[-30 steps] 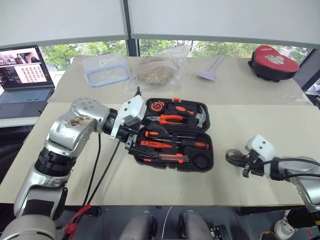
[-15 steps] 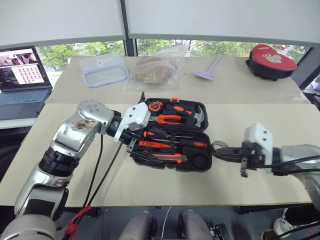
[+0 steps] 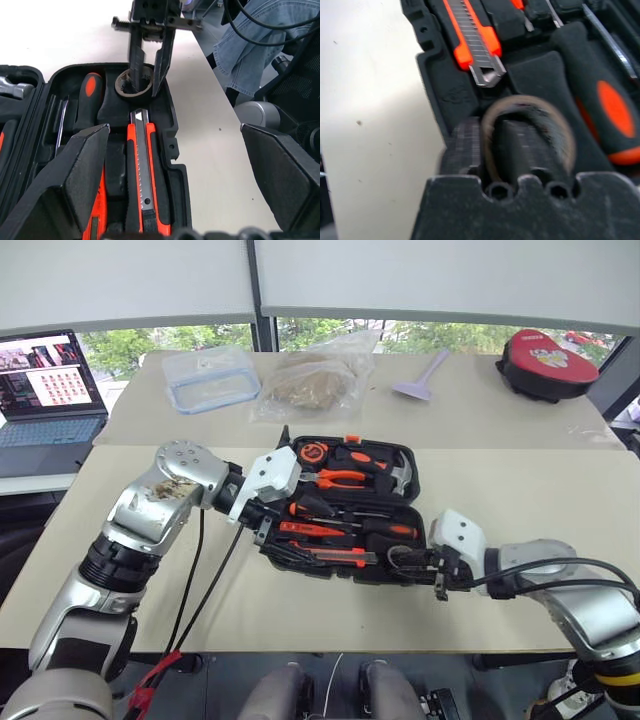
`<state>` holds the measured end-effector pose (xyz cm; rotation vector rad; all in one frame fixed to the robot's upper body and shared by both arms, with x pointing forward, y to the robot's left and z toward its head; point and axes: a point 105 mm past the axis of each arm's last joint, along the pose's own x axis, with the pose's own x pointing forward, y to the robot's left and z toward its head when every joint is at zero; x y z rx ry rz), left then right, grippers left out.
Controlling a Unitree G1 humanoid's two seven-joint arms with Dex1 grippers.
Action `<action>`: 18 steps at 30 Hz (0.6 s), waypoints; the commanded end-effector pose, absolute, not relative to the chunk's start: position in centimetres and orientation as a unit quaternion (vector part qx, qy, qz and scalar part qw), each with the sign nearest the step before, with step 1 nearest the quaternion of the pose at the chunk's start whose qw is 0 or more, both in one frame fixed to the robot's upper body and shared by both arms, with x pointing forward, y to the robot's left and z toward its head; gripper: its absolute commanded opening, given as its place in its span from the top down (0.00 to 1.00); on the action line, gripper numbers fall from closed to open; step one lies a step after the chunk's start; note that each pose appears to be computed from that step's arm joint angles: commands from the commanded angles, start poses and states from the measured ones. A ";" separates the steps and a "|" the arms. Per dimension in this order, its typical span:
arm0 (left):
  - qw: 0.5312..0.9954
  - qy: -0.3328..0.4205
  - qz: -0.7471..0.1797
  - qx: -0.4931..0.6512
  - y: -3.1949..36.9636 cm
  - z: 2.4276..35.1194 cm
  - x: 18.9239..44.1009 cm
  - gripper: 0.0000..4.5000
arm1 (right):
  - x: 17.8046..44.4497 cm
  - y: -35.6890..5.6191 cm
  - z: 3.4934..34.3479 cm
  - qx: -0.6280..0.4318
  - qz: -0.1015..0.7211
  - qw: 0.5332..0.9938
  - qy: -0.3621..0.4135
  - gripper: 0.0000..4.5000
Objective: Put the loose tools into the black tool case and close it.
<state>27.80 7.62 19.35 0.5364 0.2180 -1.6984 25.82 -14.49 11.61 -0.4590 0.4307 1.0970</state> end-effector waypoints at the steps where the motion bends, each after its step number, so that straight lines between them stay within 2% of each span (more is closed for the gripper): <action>1: 0.630 0.075 -0.732 0.247 7.7 20.3 28.1 0.00 | 24.8 -14.1 12.1 -0.218 0.535 0.792 0.197 0.32; 5: 0.643 0.078 -0.722 0.244 7.8 20.1 28.6 0.00 | 24.5 -14.4 13.9 -0.203 0.537 0.799 0.179 0.03; 9: 0.683 0.086 -0.684 0.242 8.9 19.7 30.0 0.00 | 25.6 -16.7 16.8 -0.178 0.495 0.835 0.159 0.03; 11: 0.723 0.095 -0.639 0.247 10.4 19.0 31.6 0.00 | 26.9 -19.0 18.0 -0.165 0.445 0.868 0.149 0.03; 12: 0.757 0.108 -0.597 0.241 12.0 18.3 32.9 0.06 | 27.8 -20.8 18.3 -0.165 0.408 0.886 0.147 0.08; 14: 0.794 0.129 -0.545 0.236 14.3 17.1 34.1 0.16 | 28.9 -23.0 18.2 -0.164 0.359 0.907 0.147 0.19; 17: 0.813 0.152 -0.512 0.234 15.6 15.6 34.8 0.41 | 30.0 -24.1 17.0 -0.176 0.337 0.912 0.153 0.40; 18: 0.815 0.157 -0.506 0.234 15.8 15.1 34.9 0.51 | 30.2 -24.1 16.6 -0.185 0.340 0.909 0.155 0.50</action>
